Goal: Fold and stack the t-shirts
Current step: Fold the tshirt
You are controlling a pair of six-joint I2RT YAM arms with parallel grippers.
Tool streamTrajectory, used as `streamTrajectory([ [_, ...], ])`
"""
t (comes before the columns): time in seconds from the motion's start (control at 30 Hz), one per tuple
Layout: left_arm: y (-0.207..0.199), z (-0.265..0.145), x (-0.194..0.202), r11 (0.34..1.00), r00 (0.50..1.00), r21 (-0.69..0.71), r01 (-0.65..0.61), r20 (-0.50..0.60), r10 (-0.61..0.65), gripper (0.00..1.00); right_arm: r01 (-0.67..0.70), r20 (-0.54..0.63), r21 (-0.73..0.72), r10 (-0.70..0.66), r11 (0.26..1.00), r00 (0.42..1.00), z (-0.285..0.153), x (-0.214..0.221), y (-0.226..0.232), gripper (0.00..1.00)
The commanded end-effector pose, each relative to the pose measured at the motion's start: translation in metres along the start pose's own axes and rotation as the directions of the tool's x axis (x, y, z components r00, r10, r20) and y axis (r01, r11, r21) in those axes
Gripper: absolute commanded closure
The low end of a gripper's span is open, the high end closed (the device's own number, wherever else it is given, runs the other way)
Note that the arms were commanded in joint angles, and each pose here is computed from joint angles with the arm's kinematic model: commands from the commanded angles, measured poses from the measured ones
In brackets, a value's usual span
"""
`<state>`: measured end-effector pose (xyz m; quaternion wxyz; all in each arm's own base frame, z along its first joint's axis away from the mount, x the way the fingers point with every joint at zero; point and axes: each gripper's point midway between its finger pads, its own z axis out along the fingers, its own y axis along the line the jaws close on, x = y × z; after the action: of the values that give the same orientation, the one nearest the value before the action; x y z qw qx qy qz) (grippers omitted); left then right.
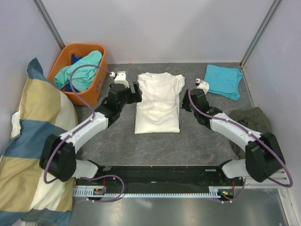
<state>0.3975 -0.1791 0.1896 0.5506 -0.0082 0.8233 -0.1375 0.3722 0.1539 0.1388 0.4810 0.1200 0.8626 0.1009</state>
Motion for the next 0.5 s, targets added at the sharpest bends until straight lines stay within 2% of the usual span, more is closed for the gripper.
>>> streamTrajectory([
  [0.0, 0.002, -0.037, 0.047, 0.995, 0.994, 0.068, 0.070, -0.094, -0.063, 0.00, 0.022, -0.123, -0.150, -0.041, 0.988, 0.992, -0.032, 0.045, 0.007, 0.39],
  [0.03, 0.009, -0.044, 0.074, 0.994, 0.987, 0.058, 0.089, -0.143, -0.080, 0.00, 0.035, -0.152, -0.152, -0.058, 0.988, 0.987, -0.036, 0.061, 0.002, 0.40],
  [0.23, 0.021, -0.076, 0.144, 0.990, 0.963, 0.036, 0.135, -0.238, -0.123, 0.00, 0.025, -0.223, -0.194, -0.069, 0.981, 0.972, -0.064, 0.100, 0.001, 0.40],
  [0.33, 0.024, -0.081, 0.167, 0.988, 0.954, 0.026, 0.152, -0.265, -0.140, 0.00, 0.009, -0.247, -0.205, -0.061, 0.979, 0.967, -0.066, 0.115, -0.003, 0.39],
  [0.47, 0.027, -0.081, 0.175, 0.988, 0.953, 0.027, 0.149, -0.271, -0.137, 0.00, -0.004, -0.248, -0.219, -0.051, 0.976, 0.967, -0.063, 0.128, -0.004, 0.40],
])
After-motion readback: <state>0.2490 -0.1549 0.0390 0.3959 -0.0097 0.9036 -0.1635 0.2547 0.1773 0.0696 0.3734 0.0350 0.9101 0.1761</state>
